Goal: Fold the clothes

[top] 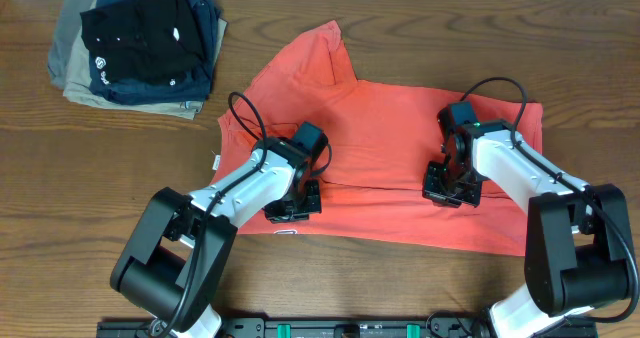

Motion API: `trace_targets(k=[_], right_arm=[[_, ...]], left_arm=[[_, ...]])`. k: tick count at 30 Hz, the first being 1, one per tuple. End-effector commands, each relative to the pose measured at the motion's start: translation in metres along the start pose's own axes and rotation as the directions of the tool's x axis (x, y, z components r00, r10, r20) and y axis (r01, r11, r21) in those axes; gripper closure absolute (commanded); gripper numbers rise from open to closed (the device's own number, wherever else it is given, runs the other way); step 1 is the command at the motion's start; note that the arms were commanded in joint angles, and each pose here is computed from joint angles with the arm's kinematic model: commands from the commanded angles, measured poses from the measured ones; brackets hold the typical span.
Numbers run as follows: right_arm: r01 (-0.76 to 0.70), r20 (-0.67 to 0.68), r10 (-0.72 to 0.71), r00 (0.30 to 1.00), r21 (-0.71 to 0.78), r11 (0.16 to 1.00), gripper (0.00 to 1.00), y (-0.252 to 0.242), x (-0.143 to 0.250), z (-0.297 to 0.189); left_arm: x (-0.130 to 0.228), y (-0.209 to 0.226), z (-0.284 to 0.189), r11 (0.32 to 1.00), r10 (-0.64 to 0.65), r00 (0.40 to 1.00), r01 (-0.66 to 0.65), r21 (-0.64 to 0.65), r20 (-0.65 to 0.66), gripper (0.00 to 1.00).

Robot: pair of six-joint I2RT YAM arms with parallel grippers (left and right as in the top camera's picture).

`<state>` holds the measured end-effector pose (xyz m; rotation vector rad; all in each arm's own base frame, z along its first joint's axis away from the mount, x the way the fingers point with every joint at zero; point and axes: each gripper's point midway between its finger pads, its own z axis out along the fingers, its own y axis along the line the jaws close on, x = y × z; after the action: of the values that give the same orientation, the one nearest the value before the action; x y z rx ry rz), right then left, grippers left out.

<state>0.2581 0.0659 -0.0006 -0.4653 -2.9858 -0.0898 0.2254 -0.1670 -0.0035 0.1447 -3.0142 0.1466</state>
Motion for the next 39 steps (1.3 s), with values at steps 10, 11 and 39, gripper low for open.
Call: trace_targets(k=[10, 11, 39], right_arm=[[-0.047, 0.156, 0.049, 0.987, -0.016, 0.999, 0.96, -0.003, -0.041, -0.002], [-0.047, 0.172, 0.048, 0.984, -0.015, 0.999, 0.95, -0.003, -0.044, -0.002], [-0.172, -0.090, 0.182, 0.979, 0.107, 0.979, 0.65, -0.062, -0.004, -0.042]], left_arm=[[-0.002, 0.009, 0.005, 0.999, -0.008, 1.000, 0.009, -0.047, 0.015, 0.94], [-0.003, 0.010, 0.005, 0.999, -0.008, 1.000, 0.009, -0.053, 0.021, 0.93], [-0.015, 0.025, -0.040, 0.998, 0.013, 0.986, -0.003, -0.056, 0.168, 0.87]])
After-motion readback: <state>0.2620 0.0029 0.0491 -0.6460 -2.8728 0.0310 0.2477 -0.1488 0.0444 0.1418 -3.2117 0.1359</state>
